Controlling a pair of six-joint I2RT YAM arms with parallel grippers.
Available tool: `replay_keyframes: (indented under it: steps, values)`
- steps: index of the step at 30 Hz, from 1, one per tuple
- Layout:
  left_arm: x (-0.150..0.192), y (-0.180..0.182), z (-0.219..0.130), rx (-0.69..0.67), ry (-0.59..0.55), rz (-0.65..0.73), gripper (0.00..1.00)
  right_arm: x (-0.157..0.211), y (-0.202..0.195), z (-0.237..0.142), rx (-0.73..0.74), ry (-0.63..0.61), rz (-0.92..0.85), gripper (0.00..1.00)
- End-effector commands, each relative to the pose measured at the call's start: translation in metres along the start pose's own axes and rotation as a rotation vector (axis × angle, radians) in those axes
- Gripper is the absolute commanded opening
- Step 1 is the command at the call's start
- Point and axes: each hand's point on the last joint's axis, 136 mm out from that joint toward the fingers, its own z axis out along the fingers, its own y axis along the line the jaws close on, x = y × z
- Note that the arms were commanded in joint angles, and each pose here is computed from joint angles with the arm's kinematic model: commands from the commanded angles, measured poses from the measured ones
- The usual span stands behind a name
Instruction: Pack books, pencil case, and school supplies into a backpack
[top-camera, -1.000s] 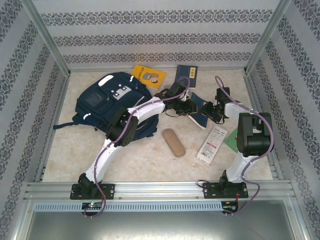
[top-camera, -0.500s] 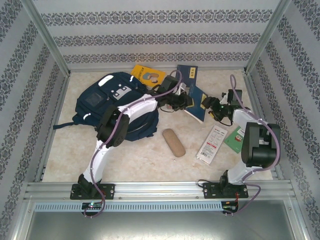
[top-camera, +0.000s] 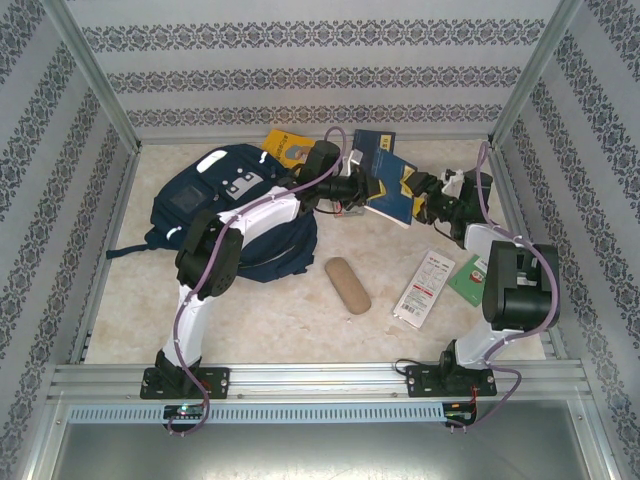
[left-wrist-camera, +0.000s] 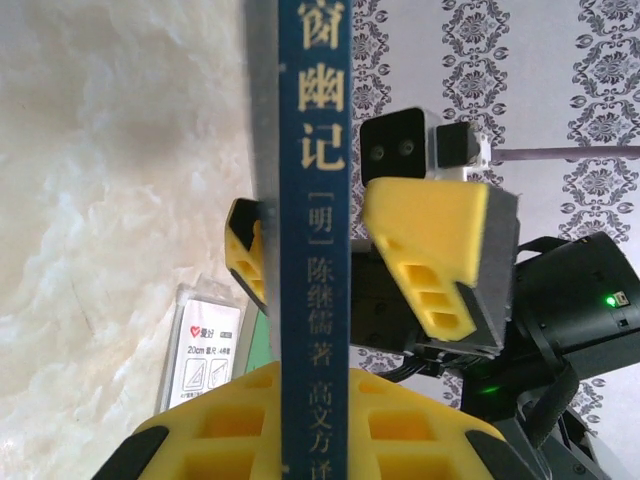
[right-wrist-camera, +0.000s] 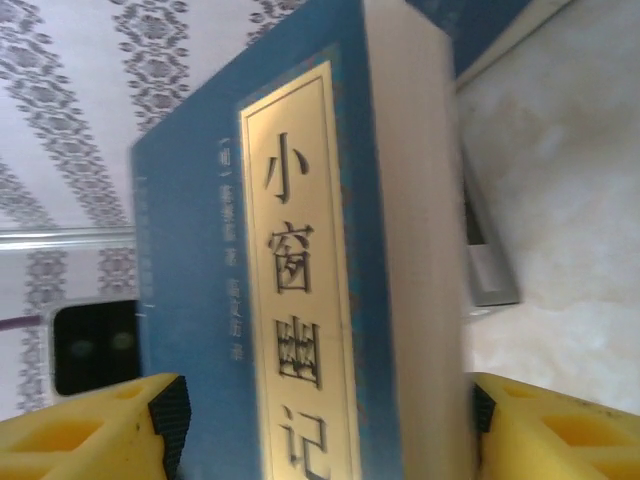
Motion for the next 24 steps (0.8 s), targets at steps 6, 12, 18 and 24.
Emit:
replay_keyframes:
  steps: [6,12,18,24]
  values:
    - [0.004,-0.036,-0.019,0.071,-0.009,0.081,0.0,0.013,0.032,0.002,-0.143,0.064,-0.011,0.26]
    - [0.011,-0.016,-0.035,-0.065,-0.008,0.125,0.27,0.017,0.036,-0.003,-0.134,0.05,-0.038,0.0]
    - [0.006,0.027,-0.083,-0.382,-0.034,0.212,0.41,0.029,0.035,-0.002,-0.107,0.049,-0.072,0.0]
    - [-0.002,0.076,-0.15,-0.791,-0.032,0.359,0.44,0.045,0.034,0.008,-0.04,0.056,-0.133,0.0]
